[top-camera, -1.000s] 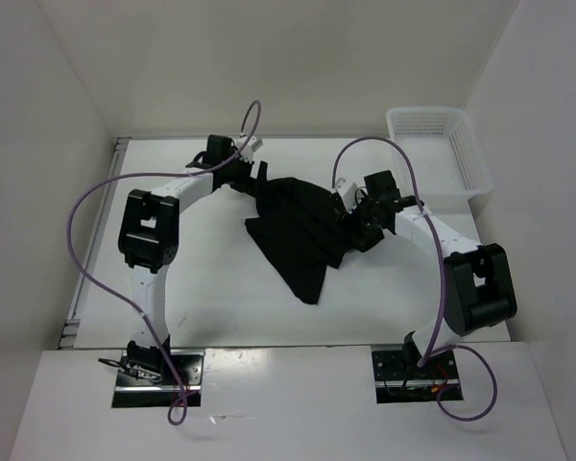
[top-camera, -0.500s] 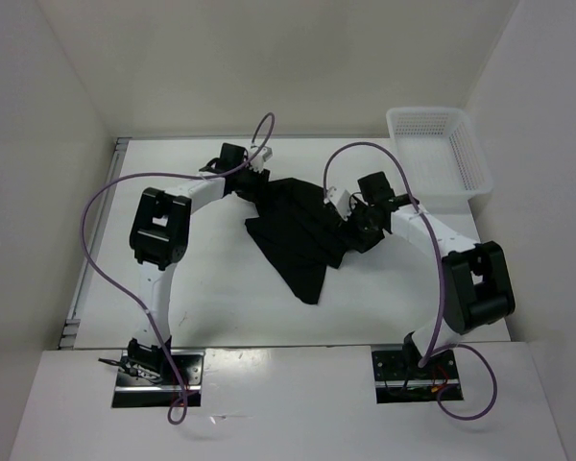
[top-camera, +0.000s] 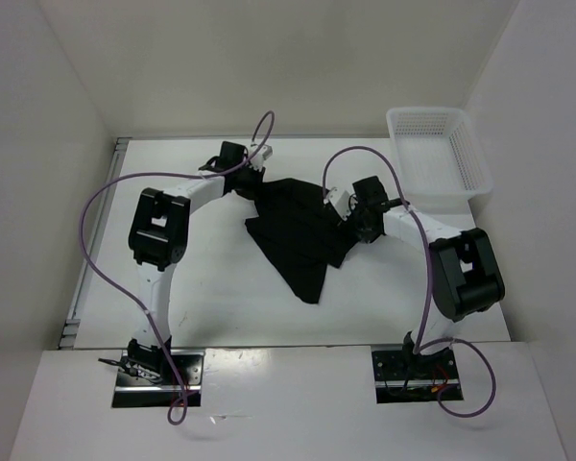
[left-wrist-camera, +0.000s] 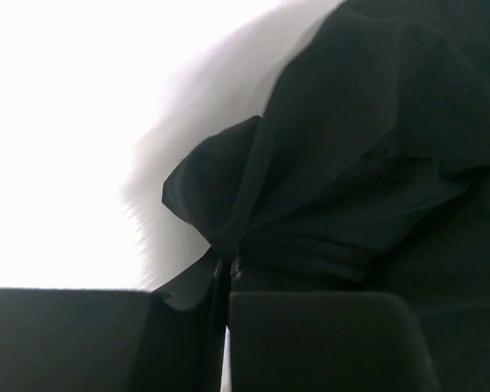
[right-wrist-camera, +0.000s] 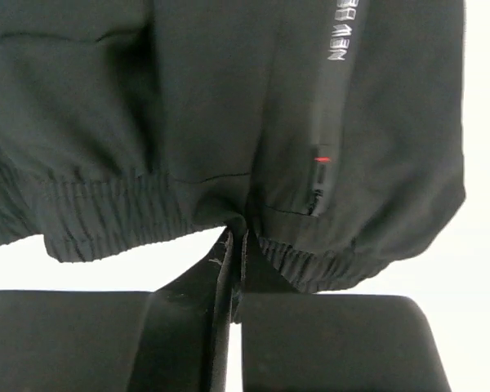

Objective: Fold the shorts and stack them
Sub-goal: Flatten the shorts out

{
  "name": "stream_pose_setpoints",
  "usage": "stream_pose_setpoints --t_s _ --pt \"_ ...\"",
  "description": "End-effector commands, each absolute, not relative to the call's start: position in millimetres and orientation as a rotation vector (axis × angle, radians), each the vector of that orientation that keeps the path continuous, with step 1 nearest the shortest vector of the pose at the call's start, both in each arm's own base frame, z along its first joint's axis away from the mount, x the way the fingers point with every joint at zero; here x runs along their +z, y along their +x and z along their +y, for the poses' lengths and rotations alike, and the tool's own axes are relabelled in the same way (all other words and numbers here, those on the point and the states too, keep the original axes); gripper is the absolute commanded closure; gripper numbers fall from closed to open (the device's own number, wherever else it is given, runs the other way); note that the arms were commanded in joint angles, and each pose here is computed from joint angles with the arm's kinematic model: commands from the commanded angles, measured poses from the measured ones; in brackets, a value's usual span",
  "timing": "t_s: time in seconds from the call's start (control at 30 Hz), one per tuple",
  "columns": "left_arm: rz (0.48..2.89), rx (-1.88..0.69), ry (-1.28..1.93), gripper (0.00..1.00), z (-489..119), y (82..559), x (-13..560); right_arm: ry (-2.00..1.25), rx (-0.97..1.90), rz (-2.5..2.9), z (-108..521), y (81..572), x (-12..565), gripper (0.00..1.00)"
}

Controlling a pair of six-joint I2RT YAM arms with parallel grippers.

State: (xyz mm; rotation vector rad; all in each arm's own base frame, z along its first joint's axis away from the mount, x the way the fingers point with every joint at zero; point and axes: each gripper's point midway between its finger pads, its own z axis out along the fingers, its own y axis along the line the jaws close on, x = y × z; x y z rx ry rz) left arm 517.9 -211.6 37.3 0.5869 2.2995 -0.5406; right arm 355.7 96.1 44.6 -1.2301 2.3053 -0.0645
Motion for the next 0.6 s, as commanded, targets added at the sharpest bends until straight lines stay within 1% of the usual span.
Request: stream_pose_setpoints --t_s 0.0,0.03,0.07,0.1,0.17,0.2,0.23,0.27,0.3,0.33,0.37,0.43,0.47,0.53,0.57 --pt "2.095 -0.461 0.533 1.00 -192.9 550.6 139.1 -1.125 -0.219 2.109 103.5 419.7 106.7 1.00" --pt "2.078 -0.420 0.493 1.00 -175.9 560.0 154.2 -1.102 -0.226 2.069 107.3 431.2 125.0 1.00" --pt "2.003 -0.391 0.469 1.00 -167.7 574.0 190.5 -1.085 -0.231 2.039 112.0 445.4 135.5 1.00" --pt "1.957 -0.365 0.447 1.00 -158.1 578.4 219.0 -1.037 -0.245 1.956 119.9 469.3 175.5 1.00" --pt "1.891 -0.293 0.386 1.00 -132.5 587.7 263.5 -0.983 -0.271 1.874 126.1 494.7 215.3 1.00" --pt "1.831 -0.262 0.362 1.00 -123.4 588.2 296.4 -0.938 -0.305 1.801 129.5 516.2 253.7 1.00" --pt "1.762 -0.239 0.346 1.00 -120.1 587.8 334.0 -0.921 -0.328 1.762 130.4 526.1 273.3 1.00" --pt "1.740 -0.199 0.312 1.00 -106.9 586.0 353.4 -0.893 -0.343 1.730 131.1 534.2 291.7 1.00" --pt "1.757 -0.184 0.299 1.00 -102.6 578.4 363.4 -0.850 -0.358 1.670 133.1 545.2 326.7 1.00" --pt "1.708 -0.166 0.284 1.00 -98.5 570.0 396.8 -0.825 -0.372 1.646 131.1 545.7 345.2 1.00" --pt "1.693 -0.145 0.266 1.00 -92.7 557.1 413.8 -0.802 -0.375 1.608 131.9 548.5 365.6 1.00" --pt "1.699 -0.134 0.256 1.00 -87.8 539.0 422.6 -0.795 -0.385 1.579 129.0 540.7 383.9 1.00" --pt "1.713 -0.118 0.244 1.00 -82.4 522.4 421.4 -0.805 -0.375 1.573 135.1 535.1 384.8 1.00" --pt "1.749 -0.107 0.236 1.00 -77.6 505.1 410.7 -0.823 -0.382 1.543 136.4 518.1 399.2 1.00" --pt "1.742 -0.107 0.236 1.00 -74.9 485.4 418.5 -0.874 -0.355 1.580 142.6 508.8 380.7 1.00"
